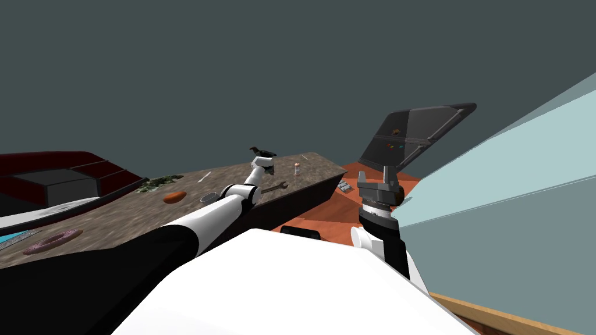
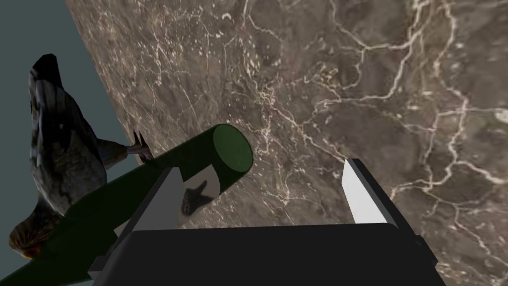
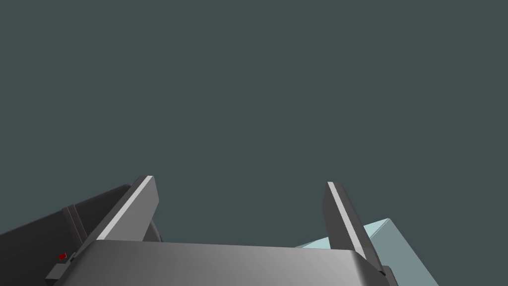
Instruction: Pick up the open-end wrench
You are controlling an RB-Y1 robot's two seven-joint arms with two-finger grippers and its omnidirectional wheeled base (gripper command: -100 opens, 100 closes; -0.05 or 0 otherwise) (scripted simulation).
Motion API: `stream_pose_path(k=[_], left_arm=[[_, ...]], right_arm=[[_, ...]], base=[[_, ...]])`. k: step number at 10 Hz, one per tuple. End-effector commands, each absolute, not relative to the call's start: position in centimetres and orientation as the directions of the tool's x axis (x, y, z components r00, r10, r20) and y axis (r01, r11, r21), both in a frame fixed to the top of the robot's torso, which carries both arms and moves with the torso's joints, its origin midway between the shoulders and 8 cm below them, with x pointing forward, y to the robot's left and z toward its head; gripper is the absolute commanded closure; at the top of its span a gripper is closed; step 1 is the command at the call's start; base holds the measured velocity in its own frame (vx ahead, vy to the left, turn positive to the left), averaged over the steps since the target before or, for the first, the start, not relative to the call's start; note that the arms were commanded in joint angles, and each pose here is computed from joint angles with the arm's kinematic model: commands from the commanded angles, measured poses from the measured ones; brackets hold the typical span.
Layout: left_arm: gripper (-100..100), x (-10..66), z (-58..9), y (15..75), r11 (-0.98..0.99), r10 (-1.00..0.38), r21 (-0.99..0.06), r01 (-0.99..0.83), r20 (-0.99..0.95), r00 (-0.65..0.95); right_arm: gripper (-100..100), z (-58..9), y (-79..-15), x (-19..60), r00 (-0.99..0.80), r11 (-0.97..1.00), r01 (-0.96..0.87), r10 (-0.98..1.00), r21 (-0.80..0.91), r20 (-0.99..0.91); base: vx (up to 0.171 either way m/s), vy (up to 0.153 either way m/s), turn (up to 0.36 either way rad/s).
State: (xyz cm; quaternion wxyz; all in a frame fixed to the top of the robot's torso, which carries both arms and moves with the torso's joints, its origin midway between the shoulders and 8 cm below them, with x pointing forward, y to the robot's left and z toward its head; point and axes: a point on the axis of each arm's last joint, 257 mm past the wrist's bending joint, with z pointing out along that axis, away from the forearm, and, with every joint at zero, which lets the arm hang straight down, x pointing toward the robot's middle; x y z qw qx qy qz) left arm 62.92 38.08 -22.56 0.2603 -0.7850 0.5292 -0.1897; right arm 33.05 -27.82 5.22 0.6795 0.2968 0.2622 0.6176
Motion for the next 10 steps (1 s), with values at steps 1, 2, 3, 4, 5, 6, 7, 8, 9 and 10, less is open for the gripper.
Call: stream_pose_path(k=[1, 2, 3, 4, 5, 6, 7, 8, 9, 10], left_arm=[[-100, 61.9, -23.8, 37.7, -0.325, -0.925, -0.558, -0.763, 0.020, 0.379], [-100, 61.6, -23.8, 37.1, -0.345, -0.922, -0.520, -0.781, 0.031, 0.386], [-100, 61.0, -24.6, 37.2, -0.351, -0.920, -0.497, -0.794, 0.025, 0.391], [-100, 60.3, -24.9, 36.6, -0.370, -0.916, -0.450, -0.813, 0.031, 0.400], [-100, 59.9, -25.4, 36.7, -0.374, -0.914, -0.435, -0.819, 0.027, 0.404], [-100, 59.2, -25.5, 36.1, -0.391, -0.911, -0.389, -0.834, 0.031, 0.412], [-100, 58.5, -25.9, 35.6, -0.406, -0.906, -0.347, -0.845, 0.035, 0.421], [-100, 57.7, -26.8, 35.7, -0.414, -0.903, -0.315, -0.854, 0.025, 0.429], [-100, 56.5, -27.4, 35.3, -0.430, -0.898, -0.261, -0.864, 0.022, 0.440], [-100, 55.6, -27.9, 35.0, -0.443, -0.893, -0.216, -0.870, 0.019, 0.449]], right_arm=[[0, 5.2, -27.8, 33.0, 0.100, 0.061, -0.684, 0.995, 0.727, 0.010], [0, 5.2, -27.8, 33.0, 0.100, 0.061, -0.684, 0.995, 0.727, 0.010], [0, 5.2, -27.8, 33.0, 0.100, 0.061, -0.684, 0.995, 0.727, 0.010], [0, 5.2, -27.8, 33.0, 0.100, 0.061, -0.684, 0.995, 0.727, 0.010], [0, 5.2, -27.8, 33.0, 0.100, 0.061, -0.684, 0.995, 0.727, 0.010], [0, 5.2, -27.8, 33.0, 0.100, 0.061, -0.684, 0.995, 0.727, 0.010], [0, 5.2, -27.8, 33.0, 0.100, 0.061, -0.684, 0.995, 0.727, 0.010], [0, 5.2, -27.8, 33.0, 0.100, 0.061, -0.684, 0.995, 0.727, 0.010], [0, 5.2, -27.8, 33.1, 0.100, 0.061, -0.684, 0.995, 0.727, 0.010], [0, 5.2, -27.8, 33.0, 0.100, 0.061, -0.684, 0.995, 0.727, 0.010]], base=[[-0.016, -0.005, 0.010], [-0.018, -0.003, 0.025], [-0.016, -0.001, 0.009], [-0.020, 0.003, 0.019], [-0.018, 0.003, 0.010], [-0.023, 0.004, 0.019], [-0.033, 0.010, 0.030], [-0.025, 0.009, 0.012], [-0.023, 0.009, 0.017], [-0.030, 0.016, 0.028]])
